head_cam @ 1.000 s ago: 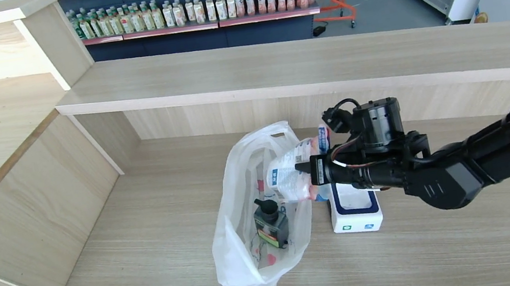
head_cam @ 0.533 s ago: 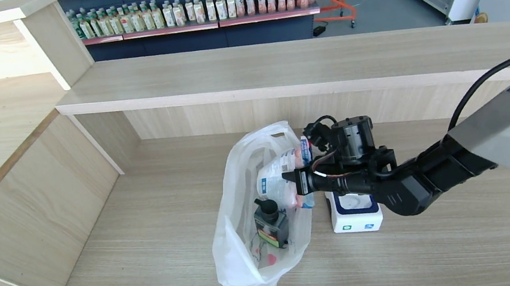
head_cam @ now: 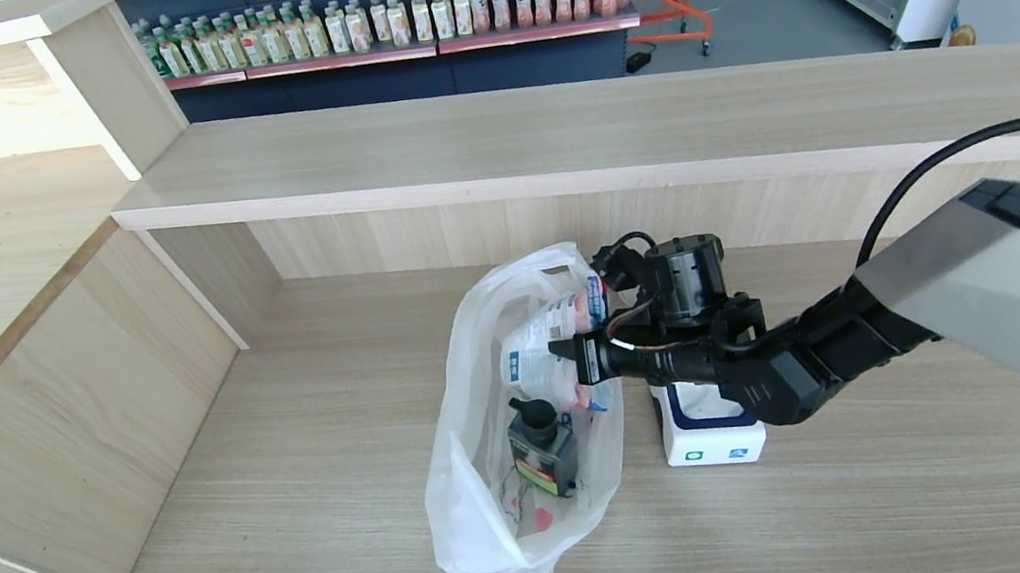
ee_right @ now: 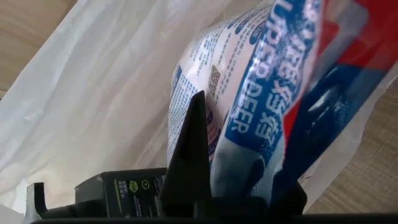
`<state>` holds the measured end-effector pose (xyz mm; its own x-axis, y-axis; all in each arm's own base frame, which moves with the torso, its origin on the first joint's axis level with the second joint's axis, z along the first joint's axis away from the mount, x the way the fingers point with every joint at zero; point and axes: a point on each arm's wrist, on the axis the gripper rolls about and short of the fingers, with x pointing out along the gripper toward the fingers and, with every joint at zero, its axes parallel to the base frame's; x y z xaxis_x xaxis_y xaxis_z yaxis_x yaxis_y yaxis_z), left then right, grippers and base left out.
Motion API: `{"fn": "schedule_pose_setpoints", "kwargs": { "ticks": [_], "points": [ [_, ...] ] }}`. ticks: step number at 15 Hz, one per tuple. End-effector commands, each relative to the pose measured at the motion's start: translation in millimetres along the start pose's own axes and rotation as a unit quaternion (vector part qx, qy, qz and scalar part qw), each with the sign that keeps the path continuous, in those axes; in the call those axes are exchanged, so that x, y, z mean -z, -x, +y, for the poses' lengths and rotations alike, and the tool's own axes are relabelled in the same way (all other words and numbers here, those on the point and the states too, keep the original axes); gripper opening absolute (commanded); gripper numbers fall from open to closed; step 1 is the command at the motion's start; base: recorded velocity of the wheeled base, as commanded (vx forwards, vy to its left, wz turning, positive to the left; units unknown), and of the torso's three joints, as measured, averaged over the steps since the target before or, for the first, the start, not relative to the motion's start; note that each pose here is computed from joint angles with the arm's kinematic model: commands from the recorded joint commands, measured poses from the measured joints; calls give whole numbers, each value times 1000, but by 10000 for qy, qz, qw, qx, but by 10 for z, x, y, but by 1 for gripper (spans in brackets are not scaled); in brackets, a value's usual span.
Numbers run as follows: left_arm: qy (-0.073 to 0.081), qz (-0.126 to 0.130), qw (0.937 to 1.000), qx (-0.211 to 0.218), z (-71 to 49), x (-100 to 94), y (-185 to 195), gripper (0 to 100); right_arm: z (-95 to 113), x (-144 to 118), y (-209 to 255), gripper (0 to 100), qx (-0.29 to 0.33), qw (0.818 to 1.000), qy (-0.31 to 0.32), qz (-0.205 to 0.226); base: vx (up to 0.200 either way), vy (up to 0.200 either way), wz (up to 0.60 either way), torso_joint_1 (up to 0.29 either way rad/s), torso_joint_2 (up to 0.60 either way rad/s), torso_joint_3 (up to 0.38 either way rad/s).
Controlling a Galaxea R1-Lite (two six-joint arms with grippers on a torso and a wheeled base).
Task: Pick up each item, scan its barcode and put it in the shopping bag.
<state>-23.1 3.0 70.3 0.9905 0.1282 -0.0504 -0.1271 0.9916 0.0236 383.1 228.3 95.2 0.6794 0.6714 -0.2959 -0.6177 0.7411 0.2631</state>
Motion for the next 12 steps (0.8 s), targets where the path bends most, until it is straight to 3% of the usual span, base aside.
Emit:
{"fn": "schedule_pose_setpoints", "kwargs": {
  "ticks": [1, 7, 12],
  "points": [
    [1, -1, 10000, -2, 0, 0, 0, 100, 5, -14, -9, 100, -16, 10000, 8, -26, 0, 0, 0, 0, 0, 0],
    [1, -1, 10000, -2, 0, 0, 0, 100, 215, -498, 352, 100, -733, 9960, -81, -496, 0, 0, 0, 0, 0, 0],
    [1, -1, 10000, -2, 0, 0, 0, 100, 453, -680, 1397, 100, -949, 9928, -169, -709, 0, 0, 0, 0, 0, 0]
  ]
}}
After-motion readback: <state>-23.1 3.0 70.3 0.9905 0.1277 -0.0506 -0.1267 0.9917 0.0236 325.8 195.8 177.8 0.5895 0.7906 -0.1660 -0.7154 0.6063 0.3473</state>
